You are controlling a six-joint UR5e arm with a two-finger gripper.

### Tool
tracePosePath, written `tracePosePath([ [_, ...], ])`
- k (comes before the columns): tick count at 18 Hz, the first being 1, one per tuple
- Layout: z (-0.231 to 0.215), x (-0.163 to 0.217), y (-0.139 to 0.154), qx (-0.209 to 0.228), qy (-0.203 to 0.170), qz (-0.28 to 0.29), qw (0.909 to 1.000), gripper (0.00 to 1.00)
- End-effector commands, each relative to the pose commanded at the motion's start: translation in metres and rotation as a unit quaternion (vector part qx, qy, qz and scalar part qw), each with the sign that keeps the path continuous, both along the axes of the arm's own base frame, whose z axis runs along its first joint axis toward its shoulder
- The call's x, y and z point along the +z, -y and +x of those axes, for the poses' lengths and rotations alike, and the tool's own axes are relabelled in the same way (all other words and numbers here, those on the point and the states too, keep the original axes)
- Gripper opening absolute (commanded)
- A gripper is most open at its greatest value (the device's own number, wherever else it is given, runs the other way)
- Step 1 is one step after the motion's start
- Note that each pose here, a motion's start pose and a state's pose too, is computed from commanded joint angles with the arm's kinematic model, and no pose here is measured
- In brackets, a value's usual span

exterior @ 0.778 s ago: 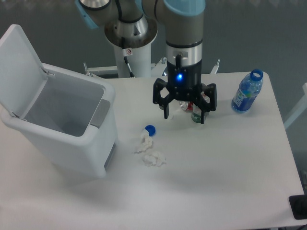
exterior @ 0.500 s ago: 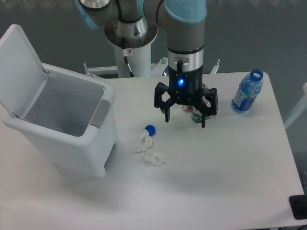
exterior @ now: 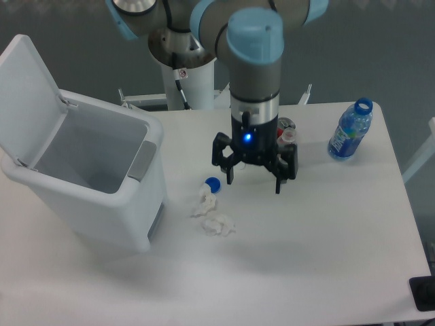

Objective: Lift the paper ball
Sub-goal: 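Move the gripper from the bottles toward the crumpled white paper, then lower the open gripper over the crumpled white paper ball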

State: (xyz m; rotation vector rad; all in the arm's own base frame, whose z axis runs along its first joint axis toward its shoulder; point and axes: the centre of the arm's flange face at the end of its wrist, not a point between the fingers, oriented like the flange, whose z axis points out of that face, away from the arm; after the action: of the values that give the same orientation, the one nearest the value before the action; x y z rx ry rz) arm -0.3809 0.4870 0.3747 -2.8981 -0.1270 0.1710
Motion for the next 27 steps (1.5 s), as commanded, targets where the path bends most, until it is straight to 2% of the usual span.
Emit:
tracePosePath([
  [7,0.005,-0.088,-0.013,-0.011,0.048,-0.064,0.9967,1.0],
  [12,0.009,-0.118,-0.009,-0.007,0.069,-0.084,0.994,1.0],
  [17,0.016,-0.14,0.003,-0.01,0.072,-0.121,0.99,1.0],
  [27,0.047,-0.147,0.006,-0.012,0.088,-0.14,0.9862,1.0],
])
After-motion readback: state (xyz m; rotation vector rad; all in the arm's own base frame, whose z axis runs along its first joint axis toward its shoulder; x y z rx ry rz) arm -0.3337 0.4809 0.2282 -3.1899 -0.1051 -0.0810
